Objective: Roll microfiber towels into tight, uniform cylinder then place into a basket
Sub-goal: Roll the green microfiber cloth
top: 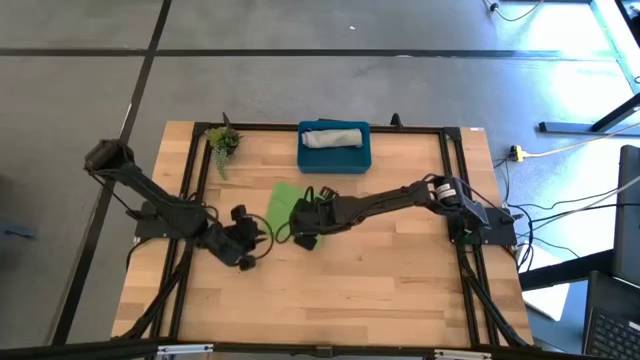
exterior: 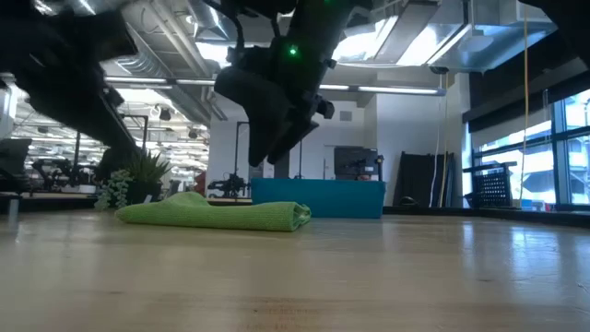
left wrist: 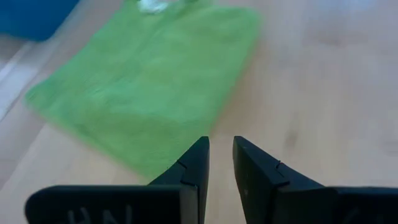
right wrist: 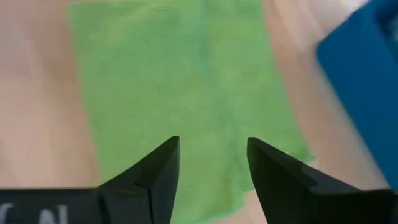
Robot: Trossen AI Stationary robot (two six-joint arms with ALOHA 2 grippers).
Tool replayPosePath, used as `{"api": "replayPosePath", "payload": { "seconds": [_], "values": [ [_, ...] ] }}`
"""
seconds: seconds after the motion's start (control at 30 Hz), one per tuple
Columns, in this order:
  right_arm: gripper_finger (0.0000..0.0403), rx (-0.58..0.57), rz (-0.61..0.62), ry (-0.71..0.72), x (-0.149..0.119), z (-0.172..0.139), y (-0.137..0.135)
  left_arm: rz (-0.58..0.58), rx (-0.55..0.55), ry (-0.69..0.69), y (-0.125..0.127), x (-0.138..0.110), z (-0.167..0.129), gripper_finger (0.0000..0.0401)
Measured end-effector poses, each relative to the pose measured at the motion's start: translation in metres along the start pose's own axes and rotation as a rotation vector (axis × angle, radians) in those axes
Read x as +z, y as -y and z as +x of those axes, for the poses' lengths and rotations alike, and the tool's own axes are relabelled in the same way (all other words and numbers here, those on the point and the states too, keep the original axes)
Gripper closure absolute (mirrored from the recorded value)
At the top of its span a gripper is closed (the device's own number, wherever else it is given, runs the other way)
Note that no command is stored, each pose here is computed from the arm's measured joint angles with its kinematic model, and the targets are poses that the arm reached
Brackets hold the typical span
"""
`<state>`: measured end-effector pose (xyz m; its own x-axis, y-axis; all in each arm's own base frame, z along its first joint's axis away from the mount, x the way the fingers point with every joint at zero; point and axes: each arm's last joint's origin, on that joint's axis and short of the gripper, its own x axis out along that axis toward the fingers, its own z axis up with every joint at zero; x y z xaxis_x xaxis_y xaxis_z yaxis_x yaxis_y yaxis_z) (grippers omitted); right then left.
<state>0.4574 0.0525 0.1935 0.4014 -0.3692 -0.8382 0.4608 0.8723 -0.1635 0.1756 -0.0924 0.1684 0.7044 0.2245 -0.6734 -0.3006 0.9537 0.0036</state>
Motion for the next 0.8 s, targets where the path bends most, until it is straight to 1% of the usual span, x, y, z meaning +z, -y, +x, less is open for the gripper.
{"api": "replayPosePath", "payload": {
  "seconds": [0.13,0.27,0.43,0.53,0.63,0.7,0.8],
  "values": [
    [0.0214,0.029,-0.014,0.017,-0.014,0.009,-0.013,-0.046,0.068,-0.026,-0.011,-0.006,0.015,0.0337],
    [0.0214,0.083,-0.009,0.035,-0.026,0.021,-0.02,-0.019,0.113,-0.045,-0.017,-0.011,0.03,0.0337],
    [0.0214,0.111,0.002,0.061,-0.04,0.033,-0.024,-0.001,0.157,-0.084,-0.017,-0.017,0.046,0.0337],
    [0.0214,0.164,0.005,0.046,-0.049,0.041,-0.025,0.017,0.181,-0.122,-0.017,-0.023,0.054,0.0337],
    [0.0214,0.241,0.013,0.042,-0.054,0.045,-0.027,0.021,0.164,-0.164,-0.015,-0.027,0.058,0.0337],
    [0.0214,0.252,0.007,0.042,-0.058,0.045,-0.029,0.027,0.143,-0.18,-0.013,-0.029,0.059,0.0337],
    [0.0214,0.259,-0.013,0.038,-0.064,0.042,-0.035,0.018,0.074,-0.216,-0.006,-0.032,0.056,0.0337]
  ]
}}
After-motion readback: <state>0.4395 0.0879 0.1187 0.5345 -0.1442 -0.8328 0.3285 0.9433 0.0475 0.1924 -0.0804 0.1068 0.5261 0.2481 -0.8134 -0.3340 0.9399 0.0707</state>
